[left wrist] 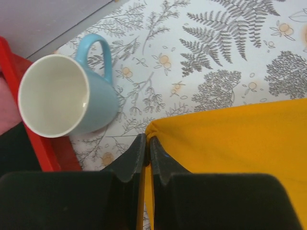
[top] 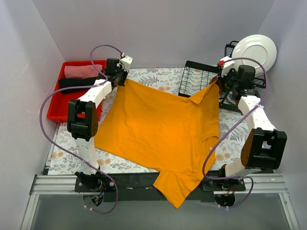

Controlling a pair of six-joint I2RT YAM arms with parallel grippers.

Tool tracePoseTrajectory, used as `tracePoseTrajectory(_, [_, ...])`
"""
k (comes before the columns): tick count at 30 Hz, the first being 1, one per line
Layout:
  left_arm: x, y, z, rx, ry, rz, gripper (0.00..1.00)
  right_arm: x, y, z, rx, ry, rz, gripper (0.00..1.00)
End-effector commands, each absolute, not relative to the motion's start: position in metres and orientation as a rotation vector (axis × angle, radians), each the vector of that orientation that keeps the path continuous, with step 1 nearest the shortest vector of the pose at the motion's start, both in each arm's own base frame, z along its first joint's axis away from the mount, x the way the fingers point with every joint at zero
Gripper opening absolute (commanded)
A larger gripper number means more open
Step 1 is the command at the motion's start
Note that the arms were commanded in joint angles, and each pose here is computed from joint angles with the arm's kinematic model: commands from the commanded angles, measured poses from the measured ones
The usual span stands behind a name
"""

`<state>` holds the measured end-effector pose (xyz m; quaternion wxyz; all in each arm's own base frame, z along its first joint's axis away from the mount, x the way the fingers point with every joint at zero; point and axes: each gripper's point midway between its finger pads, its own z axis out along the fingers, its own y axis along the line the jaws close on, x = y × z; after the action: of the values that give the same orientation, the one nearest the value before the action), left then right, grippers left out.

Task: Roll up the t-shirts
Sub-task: Flatten out the T-shirt at the center of the board.

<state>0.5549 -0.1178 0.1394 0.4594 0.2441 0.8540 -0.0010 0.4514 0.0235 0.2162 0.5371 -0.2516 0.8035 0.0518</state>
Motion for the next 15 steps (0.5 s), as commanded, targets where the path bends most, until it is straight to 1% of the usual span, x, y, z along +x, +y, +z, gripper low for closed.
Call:
tracePoseTrajectory(1, [0.566, -0.098, 0.192, 0.546, 1.985, 0.028, 0.0, 0.469, 0.023, 0.262, -0.61, 1.774, 0.042, 0.01])
tracePoseTrajectory(5, [0.564, -0.091, 0.194, 0.547, 1.984, 0.024, 0.0, 0.468, 0.024, 0.265, -0.602, 1.772, 0.042, 0.01])
tracePoseTrajectory(9, [0.555, -0.104, 0.198, 0.591, 1.981, -0.063, 0.0, 0.457, 0.034, 0.267, -0.626, 1.792, 0.071, 0.01])
tracePoseTrajectory(11, [0.547, -0.11, 0.197, 0.619, 1.986, -0.109, 0.0, 0.44, 0.044, 0.263, -0.654, 1.829, 0.112, 0.01])
tracePoseTrajectory(15, [0.535, -0.111, 0.202, 0.655, 1.972, -0.121, 0.0, 0.403, 0.054, 0.253, -0.674, 1.864, 0.143, 0.01])
